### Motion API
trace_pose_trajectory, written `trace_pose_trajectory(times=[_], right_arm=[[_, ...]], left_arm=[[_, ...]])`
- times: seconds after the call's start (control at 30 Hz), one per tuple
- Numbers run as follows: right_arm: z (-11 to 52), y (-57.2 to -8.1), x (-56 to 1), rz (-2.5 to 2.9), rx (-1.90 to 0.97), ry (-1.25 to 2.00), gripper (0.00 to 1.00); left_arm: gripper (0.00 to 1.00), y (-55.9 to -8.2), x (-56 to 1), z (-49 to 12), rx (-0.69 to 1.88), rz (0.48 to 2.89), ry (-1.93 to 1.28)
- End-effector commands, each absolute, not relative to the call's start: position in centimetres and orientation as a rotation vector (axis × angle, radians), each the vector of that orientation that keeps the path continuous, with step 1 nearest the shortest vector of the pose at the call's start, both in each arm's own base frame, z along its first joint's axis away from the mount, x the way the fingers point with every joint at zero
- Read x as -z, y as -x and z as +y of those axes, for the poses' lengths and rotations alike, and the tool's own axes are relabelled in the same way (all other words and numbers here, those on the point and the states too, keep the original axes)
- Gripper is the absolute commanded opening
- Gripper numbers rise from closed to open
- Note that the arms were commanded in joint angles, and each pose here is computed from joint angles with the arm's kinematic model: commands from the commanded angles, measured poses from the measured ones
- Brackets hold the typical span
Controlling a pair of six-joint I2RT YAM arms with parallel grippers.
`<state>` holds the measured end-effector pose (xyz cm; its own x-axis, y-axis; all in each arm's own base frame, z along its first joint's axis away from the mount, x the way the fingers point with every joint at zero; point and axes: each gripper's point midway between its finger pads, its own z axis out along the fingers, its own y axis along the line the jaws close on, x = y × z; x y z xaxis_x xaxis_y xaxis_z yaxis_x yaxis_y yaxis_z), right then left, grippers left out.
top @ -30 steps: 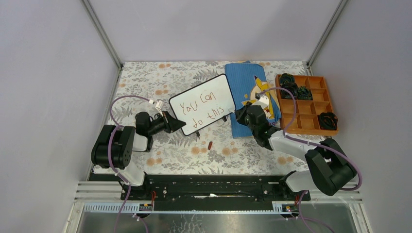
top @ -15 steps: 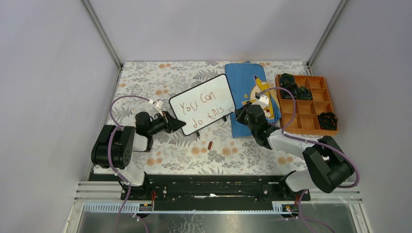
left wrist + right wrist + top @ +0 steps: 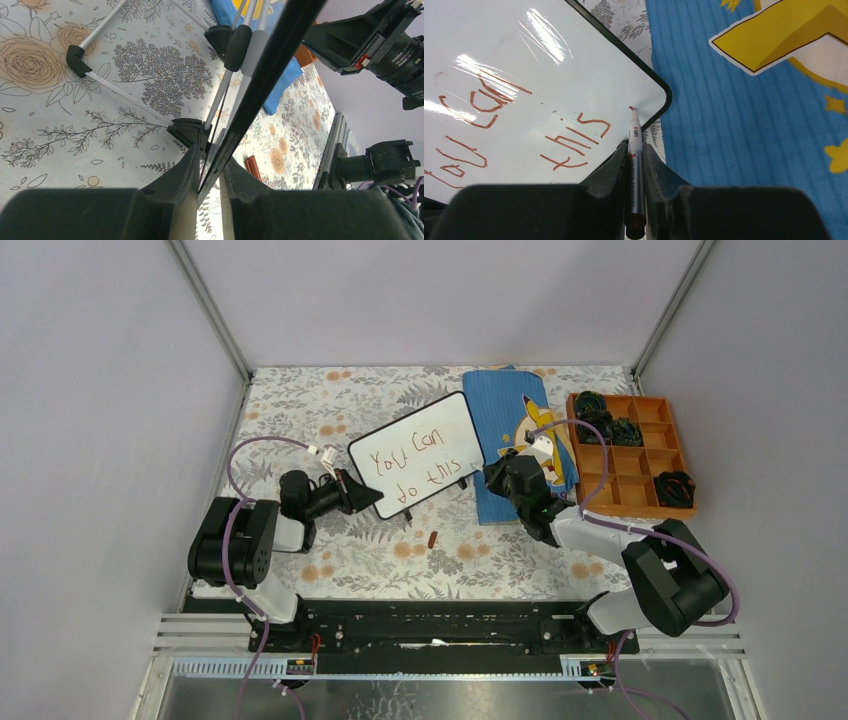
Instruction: Write a sentence on the whiteboard
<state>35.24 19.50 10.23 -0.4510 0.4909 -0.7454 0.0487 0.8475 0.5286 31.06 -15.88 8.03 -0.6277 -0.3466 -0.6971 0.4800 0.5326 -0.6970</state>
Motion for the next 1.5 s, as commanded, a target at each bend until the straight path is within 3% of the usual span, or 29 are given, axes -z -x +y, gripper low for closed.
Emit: trace_pose_trajectory(times=[0.0, 0.33, 0.5, 0.73, 0.9, 0.93, 0.97, 1.13, 1.3, 1.47], right_arm=[[19.5, -36.3, -11.7, 1.948, -0.545, -0.415, 0.00], [19.4, -36.0, -16.3, 1.859, -0.610, -0.423, 0.00], [19.6, -35.0, -20.5, 1.800, -0.694, -0.400, 0.00], [19.3, -32.0, -21.5, 1.820, -0.752, -0.363, 0.00], [18.6, -30.4, -21.2, 1.832, -0.759, -0.334, 0.00], [18.5, -30.2, -21.2, 1.830, -0.763, -0.332, 0.00], [18.4, -30.0, -21.3, 1.828, -0.765, -0.331, 0.00], [17.9, -29.5, -21.8, 1.802, -0.775, -0.344, 0.00], [18.2, -28.9, -23.1, 1.760, -0.828, -0.322, 0.00], [18.4, -28.4, -23.6, 1.749, -0.843, -0.284, 0.00]], left_arm=[[0.25, -31.3, -6.8, -15.6, 1.166, 1.943, -0.087], [0.26, -31.3, -6.9, -15.6, 1.165, 1.939, -0.090], [0.34, -31.3, -7.1, -15.6, 1.160, 1.929, -0.089], [0.55, -31.3, -7.5, -15.4, 1.141, 1.907, -0.084], [0.84, -31.1, -8.2, -14.9, 1.092, 1.890, -0.067], [0.97, -31.0, -8.4, -14.7, 1.075, 1.893, -0.069], [0.99, -30.9, -8.4, -14.5, 1.060, 1.904, -0.063], [0.99, -30.7, -10.3, -12.5, 0.897, 1.923, 0.019], [0.99, -30.4, -12.8, -7.6, 0.557, 1.986, 0.166], [0.99, -29.4, -17.3, -0.8, 0.210, 1.845, 0.470]])
